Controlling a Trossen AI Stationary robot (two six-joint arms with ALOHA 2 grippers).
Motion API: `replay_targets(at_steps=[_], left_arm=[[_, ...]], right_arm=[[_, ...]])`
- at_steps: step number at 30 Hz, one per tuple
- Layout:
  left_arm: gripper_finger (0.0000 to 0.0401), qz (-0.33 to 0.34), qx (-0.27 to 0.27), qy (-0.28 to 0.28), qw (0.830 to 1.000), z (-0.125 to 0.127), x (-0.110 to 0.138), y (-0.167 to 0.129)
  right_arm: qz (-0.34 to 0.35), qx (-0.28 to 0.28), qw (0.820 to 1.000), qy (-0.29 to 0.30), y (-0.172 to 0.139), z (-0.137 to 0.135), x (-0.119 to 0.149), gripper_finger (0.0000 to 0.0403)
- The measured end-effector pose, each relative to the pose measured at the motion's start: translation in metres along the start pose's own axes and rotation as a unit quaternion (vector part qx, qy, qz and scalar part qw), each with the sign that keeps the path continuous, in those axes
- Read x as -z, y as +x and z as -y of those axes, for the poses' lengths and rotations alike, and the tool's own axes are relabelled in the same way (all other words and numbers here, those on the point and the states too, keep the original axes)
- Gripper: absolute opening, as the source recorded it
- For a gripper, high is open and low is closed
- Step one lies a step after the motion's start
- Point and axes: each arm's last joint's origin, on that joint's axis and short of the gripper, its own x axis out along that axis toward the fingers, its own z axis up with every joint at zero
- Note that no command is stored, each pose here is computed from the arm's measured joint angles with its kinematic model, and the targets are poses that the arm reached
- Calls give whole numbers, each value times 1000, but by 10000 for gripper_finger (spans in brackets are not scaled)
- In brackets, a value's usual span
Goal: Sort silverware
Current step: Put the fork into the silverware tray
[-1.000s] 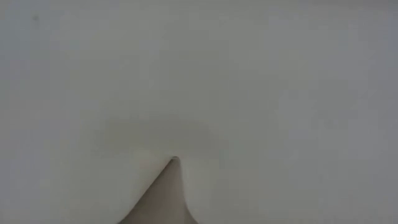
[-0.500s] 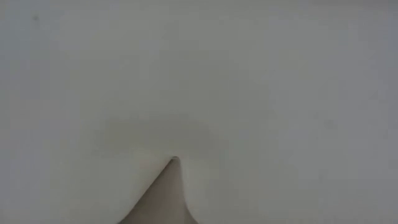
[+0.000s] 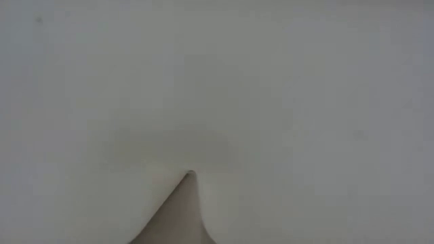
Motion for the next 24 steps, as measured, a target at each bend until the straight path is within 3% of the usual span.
replay_targets(at_steps=[10,24], left_arm=[[183,-46,25,-42,998,15,31,-4],[183,-96,-8,-33,995,25,46,14]], right_arm=[[0,7,1000,-8,1,4,0,139],[0,9,1000,-4,1,5,0,139]])
